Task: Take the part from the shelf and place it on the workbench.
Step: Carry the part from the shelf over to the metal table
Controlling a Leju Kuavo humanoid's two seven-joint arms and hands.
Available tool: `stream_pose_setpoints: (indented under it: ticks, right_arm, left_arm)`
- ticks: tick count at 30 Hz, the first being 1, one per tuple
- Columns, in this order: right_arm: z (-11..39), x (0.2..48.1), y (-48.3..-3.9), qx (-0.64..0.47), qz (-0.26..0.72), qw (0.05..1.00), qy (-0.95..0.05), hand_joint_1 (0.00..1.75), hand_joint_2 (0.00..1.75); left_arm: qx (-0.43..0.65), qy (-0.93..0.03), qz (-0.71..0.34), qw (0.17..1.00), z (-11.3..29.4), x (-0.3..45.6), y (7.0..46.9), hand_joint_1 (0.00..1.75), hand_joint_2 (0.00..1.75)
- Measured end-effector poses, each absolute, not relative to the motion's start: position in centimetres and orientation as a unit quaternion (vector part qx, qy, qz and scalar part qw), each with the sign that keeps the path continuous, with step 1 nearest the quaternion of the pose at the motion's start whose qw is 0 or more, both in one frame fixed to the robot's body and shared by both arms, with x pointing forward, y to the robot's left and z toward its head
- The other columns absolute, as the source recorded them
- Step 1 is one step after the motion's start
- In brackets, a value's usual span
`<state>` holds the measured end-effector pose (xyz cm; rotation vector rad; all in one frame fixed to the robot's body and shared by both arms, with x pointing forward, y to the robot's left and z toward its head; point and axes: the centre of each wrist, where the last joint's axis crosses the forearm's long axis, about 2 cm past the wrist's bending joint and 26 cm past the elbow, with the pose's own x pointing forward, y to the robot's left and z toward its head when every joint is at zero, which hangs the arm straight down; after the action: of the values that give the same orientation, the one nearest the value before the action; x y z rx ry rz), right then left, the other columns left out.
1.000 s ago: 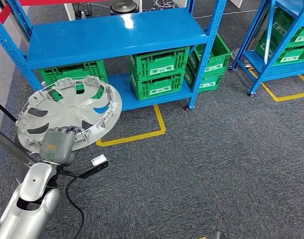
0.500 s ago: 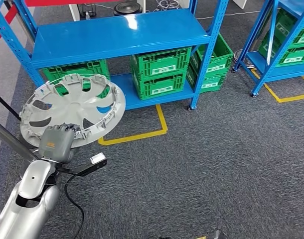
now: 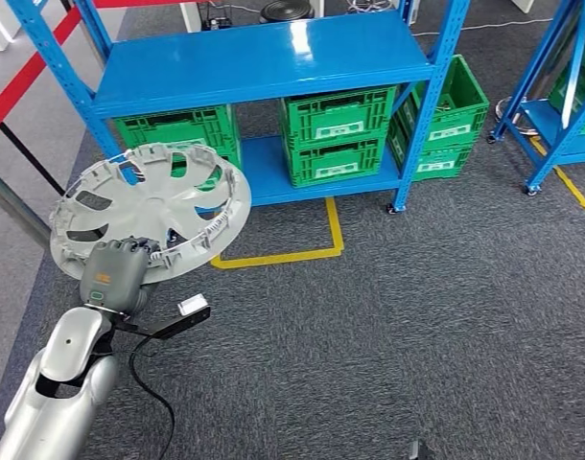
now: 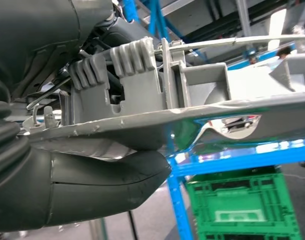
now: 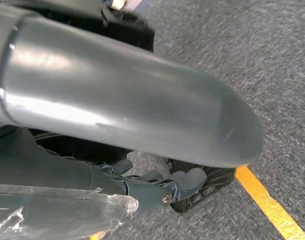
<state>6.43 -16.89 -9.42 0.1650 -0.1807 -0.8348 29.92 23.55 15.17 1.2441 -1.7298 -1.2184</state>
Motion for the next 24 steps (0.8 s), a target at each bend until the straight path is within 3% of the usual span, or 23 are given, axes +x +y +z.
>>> stream_pose_setpoints:
  ticks: [24]
  right_arm:
    - [-9.45,6.43,-17.01,0.086,-0.398,0.909,-0.094,0.00,0.00]
  left_arm:
    - [0.479,-0.651,-0.479,0.343,14.76,30.30,24.13,1.75,1.75]
